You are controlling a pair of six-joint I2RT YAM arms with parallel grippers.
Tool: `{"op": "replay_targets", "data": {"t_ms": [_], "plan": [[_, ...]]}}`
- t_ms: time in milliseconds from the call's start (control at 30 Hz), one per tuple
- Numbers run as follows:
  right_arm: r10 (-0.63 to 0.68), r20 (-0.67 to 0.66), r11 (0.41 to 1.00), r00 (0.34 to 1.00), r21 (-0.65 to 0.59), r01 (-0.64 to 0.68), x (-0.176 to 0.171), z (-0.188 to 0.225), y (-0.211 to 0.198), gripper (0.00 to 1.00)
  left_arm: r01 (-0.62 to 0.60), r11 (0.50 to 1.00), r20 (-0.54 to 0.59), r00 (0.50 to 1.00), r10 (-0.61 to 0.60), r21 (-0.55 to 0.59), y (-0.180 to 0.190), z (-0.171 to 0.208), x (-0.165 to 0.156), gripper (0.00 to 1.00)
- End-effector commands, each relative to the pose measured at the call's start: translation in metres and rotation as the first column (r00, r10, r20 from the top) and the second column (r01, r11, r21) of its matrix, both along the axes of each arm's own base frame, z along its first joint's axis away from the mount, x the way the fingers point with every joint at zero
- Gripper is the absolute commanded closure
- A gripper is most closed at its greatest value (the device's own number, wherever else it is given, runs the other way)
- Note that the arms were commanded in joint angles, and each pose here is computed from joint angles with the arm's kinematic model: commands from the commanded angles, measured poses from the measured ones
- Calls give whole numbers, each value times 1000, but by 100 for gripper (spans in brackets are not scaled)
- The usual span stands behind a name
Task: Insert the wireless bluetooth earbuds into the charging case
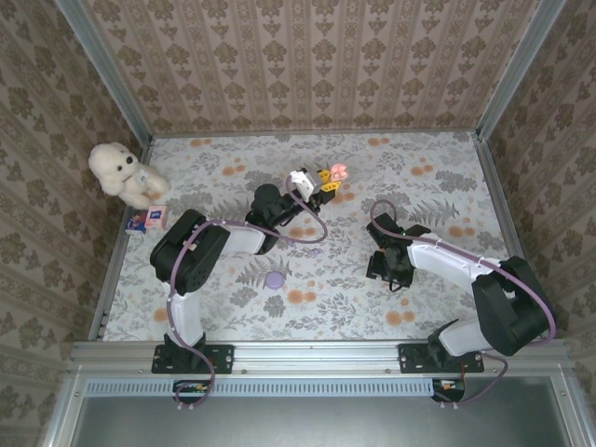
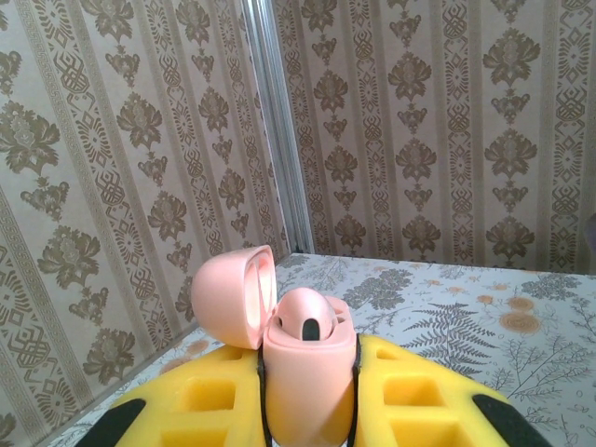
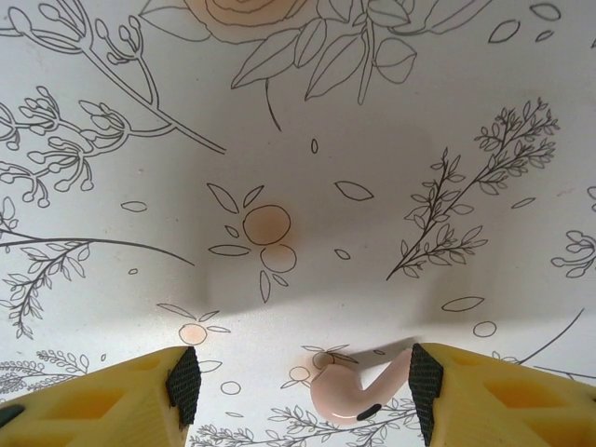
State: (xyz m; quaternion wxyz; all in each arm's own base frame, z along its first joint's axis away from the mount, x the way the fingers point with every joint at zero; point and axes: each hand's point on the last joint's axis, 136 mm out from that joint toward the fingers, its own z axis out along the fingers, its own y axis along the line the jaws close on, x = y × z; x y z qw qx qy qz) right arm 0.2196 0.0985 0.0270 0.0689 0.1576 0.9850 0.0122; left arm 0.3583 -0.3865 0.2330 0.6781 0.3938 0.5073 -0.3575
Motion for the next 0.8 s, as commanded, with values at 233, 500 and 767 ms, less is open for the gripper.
{"op": "replay_targets", "data": {"t_ms": [233,500,767], "plan": [[53,-16,998,998,-20,-54,5,-8,1,36,0,998,44,999,3,-61,6,30,-2,100],[52,-44,996,998,69,-48,-11,-11,11,38,1,998,47,999,2,-62,6,31,-2,100],[34,-51,994,998,107,-28,-26,-7,11,39,3,998,42,999,0,-61,5,29,-1,100]]}}
